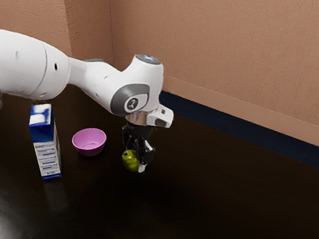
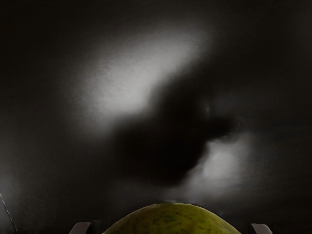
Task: Place the pear in the bowl.
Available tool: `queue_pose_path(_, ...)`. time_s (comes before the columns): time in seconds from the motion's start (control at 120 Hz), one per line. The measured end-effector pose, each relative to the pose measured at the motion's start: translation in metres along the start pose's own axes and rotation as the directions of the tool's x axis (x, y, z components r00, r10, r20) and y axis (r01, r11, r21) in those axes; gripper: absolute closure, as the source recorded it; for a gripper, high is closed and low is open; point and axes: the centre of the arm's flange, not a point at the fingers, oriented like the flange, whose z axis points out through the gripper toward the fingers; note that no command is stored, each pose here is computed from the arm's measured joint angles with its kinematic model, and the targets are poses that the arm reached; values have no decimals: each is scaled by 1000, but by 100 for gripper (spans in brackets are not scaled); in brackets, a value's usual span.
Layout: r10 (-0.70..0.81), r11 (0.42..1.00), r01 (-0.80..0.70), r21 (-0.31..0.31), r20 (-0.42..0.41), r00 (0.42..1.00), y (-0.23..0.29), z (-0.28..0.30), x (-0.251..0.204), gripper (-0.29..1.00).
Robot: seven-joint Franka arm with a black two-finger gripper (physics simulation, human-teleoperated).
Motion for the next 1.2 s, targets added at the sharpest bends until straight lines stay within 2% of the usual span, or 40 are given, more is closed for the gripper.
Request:
queue_pose_path(0.183,-55,998,55,39,-7,998,-64,-23,-6,52)
queue_pose_path(0.475,-146,988,144,50,28,989,-161,-18,-38,53)
queue_pose_path(0.792,-137,990,135,33,81,987,-177,3,-74,53)
queue_pose_path(1.2,-81,996,78,37,79,994,-170,20,-58,49)
